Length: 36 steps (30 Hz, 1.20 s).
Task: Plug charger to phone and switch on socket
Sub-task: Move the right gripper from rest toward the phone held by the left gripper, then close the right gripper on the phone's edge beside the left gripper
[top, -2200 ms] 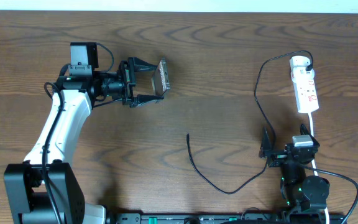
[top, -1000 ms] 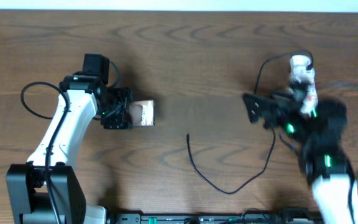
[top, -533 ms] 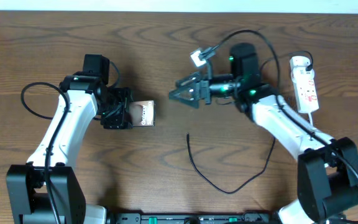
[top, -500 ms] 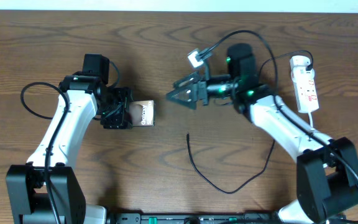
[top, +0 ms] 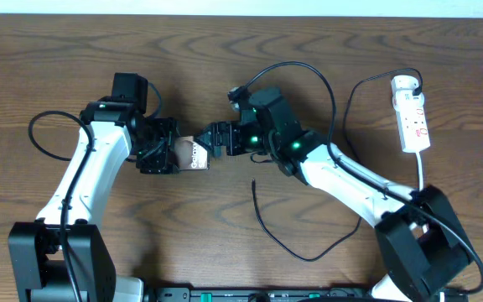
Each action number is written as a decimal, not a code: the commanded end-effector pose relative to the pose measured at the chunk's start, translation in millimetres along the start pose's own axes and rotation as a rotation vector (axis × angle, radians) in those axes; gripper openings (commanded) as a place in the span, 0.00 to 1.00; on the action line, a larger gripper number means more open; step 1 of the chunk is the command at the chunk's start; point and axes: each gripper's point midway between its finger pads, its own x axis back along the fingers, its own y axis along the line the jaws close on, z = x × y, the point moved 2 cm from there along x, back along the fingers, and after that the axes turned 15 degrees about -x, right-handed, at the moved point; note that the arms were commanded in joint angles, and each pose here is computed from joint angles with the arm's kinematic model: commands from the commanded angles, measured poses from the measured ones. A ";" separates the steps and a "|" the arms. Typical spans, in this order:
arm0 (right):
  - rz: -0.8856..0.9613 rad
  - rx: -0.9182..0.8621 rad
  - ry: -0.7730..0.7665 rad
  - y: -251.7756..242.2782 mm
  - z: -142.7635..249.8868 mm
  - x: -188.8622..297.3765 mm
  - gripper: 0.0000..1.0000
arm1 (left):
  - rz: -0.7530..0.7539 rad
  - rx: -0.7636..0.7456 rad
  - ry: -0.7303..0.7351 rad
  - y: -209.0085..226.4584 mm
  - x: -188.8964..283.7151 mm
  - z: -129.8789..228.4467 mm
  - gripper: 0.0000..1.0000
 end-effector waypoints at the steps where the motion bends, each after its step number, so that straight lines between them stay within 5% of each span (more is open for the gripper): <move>1: -0.153 -0.031 0.174 10.0 17.6 -5.5 0.91 | 0.043 -0.007 0.005 -9.3 10.8 4.5 0.07; 8: -0.255 -0.119 0.333 20.3 33.9 3.4 0.88 | 0.048 0.007 0.004 -10.6 10.8 4.2 0.07; 20: -0.092 -0.220 0.195 3.3 28.4 -15.8 0.80 | 0.071 0.098 0.105 -19.4 7.8 30.5 0.07; 27: -0.052 -0.212 0.165 -3.6 27.0 -17.9 0.65 | 0.072 0.073 0.124 -24.3 2.9 49.1 0.07; 34: -0.049 -0.212 0.163 -4.0 26.9 -18.0 0.33 | 0.072 0.067 0.135 -24.4 2.9 51.5 0.07; 36: -0.048 -0.207 0.164 -4.5 27.1 -18.0 0.31 | 0.073 0.059 0.135 -24.4 2.9 51.5 0.07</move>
